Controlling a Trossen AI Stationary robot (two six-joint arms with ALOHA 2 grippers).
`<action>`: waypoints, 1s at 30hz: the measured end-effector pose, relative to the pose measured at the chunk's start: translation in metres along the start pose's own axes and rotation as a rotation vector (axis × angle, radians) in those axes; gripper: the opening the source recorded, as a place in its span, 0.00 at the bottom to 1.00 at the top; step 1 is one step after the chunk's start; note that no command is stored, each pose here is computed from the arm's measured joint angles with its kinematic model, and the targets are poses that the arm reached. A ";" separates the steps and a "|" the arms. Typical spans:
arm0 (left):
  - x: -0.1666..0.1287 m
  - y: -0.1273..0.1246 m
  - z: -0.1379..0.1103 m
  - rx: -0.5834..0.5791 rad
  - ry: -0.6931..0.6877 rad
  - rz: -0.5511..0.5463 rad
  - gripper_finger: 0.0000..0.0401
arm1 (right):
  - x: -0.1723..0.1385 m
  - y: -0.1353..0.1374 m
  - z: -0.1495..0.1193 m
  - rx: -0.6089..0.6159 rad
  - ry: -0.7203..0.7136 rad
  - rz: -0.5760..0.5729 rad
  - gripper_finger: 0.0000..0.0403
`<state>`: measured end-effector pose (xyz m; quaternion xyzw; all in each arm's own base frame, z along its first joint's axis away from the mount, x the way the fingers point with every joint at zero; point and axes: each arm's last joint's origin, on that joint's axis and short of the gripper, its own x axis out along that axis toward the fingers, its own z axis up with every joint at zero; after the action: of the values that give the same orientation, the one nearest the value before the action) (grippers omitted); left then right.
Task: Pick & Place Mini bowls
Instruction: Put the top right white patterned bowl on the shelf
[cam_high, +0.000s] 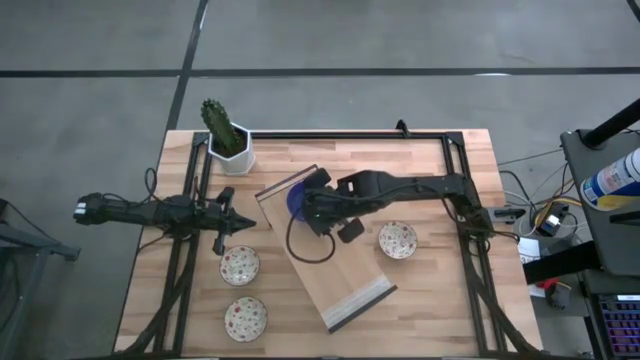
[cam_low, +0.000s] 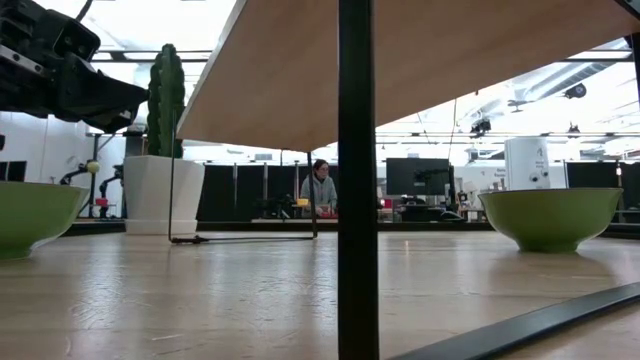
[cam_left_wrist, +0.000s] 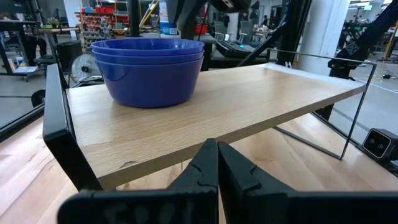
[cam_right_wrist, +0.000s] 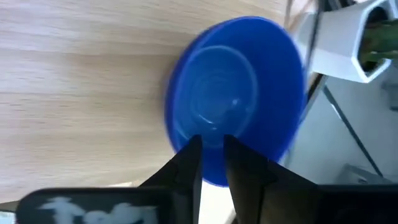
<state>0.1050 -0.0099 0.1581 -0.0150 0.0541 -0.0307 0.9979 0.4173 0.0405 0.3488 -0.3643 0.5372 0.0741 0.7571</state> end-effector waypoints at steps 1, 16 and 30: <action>0.000 0.000 0.000 0.000 0.000 0.000 0.00 | -0.003 -0.001 0.000 0.007 0.003 -0.014 0.15; 0.000 0.000 0.000 0.000 -0.001 0.000 0.00 | -0.060 0.014 -0.020 0.229 0.029 0.041 0.07; 0.000 0.000 0.000 0.000 0.000 0.000 0.00 | -0.111 0.039 -0.043 0.439 -0.060 0.124 0.02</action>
<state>0.1049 -0.0099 0.1582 -0.0150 0.0539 -0.0307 0.9980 0.3191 0.0725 0.4194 -0.1545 0.5390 0.0127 0.8279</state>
